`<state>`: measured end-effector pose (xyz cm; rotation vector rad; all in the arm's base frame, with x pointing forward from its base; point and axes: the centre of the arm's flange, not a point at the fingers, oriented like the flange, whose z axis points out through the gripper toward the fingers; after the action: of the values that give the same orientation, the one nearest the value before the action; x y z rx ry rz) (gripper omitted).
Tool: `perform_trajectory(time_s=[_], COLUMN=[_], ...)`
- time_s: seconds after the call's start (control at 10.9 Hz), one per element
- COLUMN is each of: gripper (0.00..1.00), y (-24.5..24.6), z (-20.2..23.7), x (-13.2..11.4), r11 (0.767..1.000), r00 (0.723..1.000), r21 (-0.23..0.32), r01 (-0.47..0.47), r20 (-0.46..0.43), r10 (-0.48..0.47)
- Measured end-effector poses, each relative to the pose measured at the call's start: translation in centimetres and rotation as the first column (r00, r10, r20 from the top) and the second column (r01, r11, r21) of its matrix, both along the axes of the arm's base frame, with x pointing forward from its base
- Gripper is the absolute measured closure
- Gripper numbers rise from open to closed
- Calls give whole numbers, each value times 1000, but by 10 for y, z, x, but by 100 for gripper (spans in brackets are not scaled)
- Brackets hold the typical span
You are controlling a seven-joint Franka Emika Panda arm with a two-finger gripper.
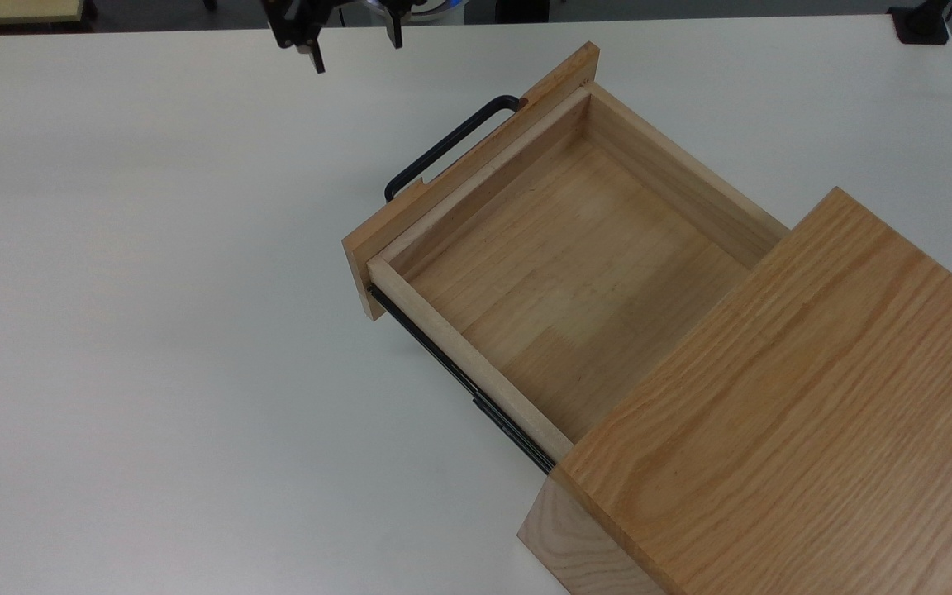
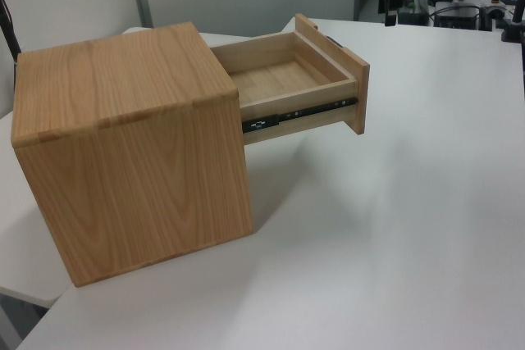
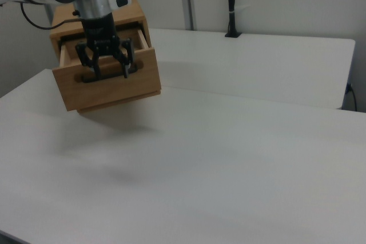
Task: Close the drawer by sliding it
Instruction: 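Move the gripper from rest toward the black drawer handle, then lower the gripper onto the black bar handle of the drawer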
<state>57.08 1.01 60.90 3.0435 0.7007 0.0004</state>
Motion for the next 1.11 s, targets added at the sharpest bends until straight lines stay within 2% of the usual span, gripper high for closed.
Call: perform_trajectory(time_s=[0.09, 0.28, 0.46, 0.64, 0.92, 1.11], gripper=[29, 65, 94, 97, 99, 99], y=[6, 22, 36, 42, 56, 65], z=[-4, -14, -26, -31, -44, -51], x=[1, 5, 9, 16, 33, 39], r11=[1000, 999, 1000, 1000, 998, 995], r00=[1000, 999, 999, 1000, 997, 994], r21=[0, 2, 2, 4, 16, 21], r01=[-11, -33, -23, -11, 61, 97], r20=[-7, -25, -44, -26, 37, 46], r10=[11, 33, 23, 11, -62, -98])
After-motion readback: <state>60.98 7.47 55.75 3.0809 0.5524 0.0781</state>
